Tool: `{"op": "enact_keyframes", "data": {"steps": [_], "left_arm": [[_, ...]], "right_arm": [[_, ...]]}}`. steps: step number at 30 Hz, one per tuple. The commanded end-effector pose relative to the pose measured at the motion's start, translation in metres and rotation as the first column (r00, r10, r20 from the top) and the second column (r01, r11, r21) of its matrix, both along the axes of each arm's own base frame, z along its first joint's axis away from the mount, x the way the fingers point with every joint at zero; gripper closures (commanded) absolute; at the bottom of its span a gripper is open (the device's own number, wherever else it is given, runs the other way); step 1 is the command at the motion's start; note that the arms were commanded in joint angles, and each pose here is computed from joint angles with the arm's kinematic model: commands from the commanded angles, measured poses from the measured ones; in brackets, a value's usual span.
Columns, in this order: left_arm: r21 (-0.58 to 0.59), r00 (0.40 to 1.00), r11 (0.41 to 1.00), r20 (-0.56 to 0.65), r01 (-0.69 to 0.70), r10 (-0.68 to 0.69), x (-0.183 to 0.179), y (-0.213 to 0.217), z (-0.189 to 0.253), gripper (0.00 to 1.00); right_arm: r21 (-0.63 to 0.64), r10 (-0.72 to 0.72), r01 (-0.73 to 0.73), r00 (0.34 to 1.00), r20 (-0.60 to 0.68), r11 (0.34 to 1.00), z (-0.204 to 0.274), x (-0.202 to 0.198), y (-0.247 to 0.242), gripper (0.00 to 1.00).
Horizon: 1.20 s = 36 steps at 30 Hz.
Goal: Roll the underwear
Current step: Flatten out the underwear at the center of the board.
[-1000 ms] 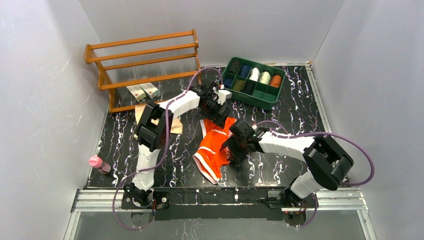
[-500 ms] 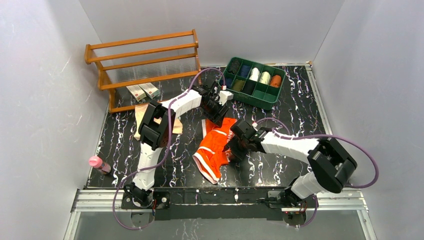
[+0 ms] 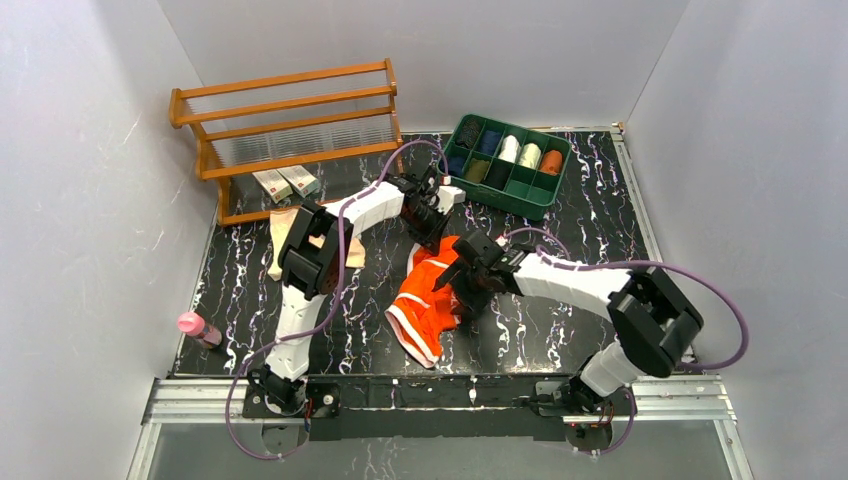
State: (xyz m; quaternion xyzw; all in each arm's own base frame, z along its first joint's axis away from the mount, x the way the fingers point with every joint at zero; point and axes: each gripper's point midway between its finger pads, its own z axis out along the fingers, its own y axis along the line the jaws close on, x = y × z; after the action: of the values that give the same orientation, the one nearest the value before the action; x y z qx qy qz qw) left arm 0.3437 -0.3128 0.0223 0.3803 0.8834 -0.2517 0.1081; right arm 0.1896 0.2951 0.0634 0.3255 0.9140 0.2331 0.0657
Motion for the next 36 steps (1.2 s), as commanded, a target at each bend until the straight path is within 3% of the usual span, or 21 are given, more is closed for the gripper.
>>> {"op": "enact_keyframes", "data": {"steps": [1, 7, 9, 12, 16, 17, 21, 28, 32, 36], "left_arm": [[0.013, 0.999, 0.999, -0.030, -0.040, 0.040, -0.017, 0.006, 0.010, 1.00], [0.038, 0.998, 0.997, -0.017, -0.065, 0.066, -0.020, 0.014, 0.008, 1.00], [0.050, 0.998, 0.997, -0.023, -0.066, 0.067, -0.023, 0.018, 0.005, 1.00], [0.069, 0.996, 0.994, -0.008, -0.084, 0.085, -0.023, 0.022, 0.003, 1.00], [0.092, 0.990, 0.986, 0.033, -0.141, 0.138, -0.014, 0.028, 0.006, 1.00], [0.090, 0.987, 0.984, 0.039, -0.156, 0.154, -0.012, 0.029, 0.008, 1.00], [0.054, 0.963, 0.963, 0.068, -0.264, 0.261, 0.001, 0.039, 0.021, 1.00], [-0.039, 0.879, 0.885, 0.107, -0.464, 0.465, 0.007, 0.079, 0.062, 1.00], [-0.114, 0.804, 0.812, 0.118, -0.572, 0.582, -0.018, 0.103, 0.100, 1.00], [-0.145, 0.714, 0.715, 0.071, -0.684, 0.697, -0.060, 0.126, 0.115, 1.00]], "right_arm": [[0.000, -0.009, 0.009, 0.997, -0.083, 1.000, -0.001, 0.000, 0.014, 0.30], [-0.028, 0.027, -0.030, 0.993, -0.114, 0.999, -0.014, 0.004, 0.025, 0.33], [-0.035, 0.039, -0.044, 0.991, -0.130, 0.998, -0.019, 0.003, 0.026, 0.39], [-0.038, 0.065, -0.071, 0.987, -0.144, 0.997, -0.024, -0.002, 0.025, 0.56], [-0.015, 0.108, -0.111, 0.987, -0.117, 0.994, -0.022, -0.004, 0.026, 0.96], [-0.008, 0.120, -0.122, 0.988, -0.101, 0.993, -0.020, -0.003, 0.026, 0.98], [0.036, 0.226, -0.227, 0.974, 0.018, 0.973, -0.004, 0.003, 0.034, 0.99], [-0.026, 0.356, -0.366, 0.884, 0.304, 0.930, 0.050, 0.019, 0.025, 0.99], [-0.057, 0.310, -0.324, 0.820, 0.482, 0.944, 0.085, 0.034, -0.004, 0.99], [-0.085, 0.249, -0.241, 0.810, 0.531, 0.967, 0.091, 0.044, -0.051, 0.99]]}}
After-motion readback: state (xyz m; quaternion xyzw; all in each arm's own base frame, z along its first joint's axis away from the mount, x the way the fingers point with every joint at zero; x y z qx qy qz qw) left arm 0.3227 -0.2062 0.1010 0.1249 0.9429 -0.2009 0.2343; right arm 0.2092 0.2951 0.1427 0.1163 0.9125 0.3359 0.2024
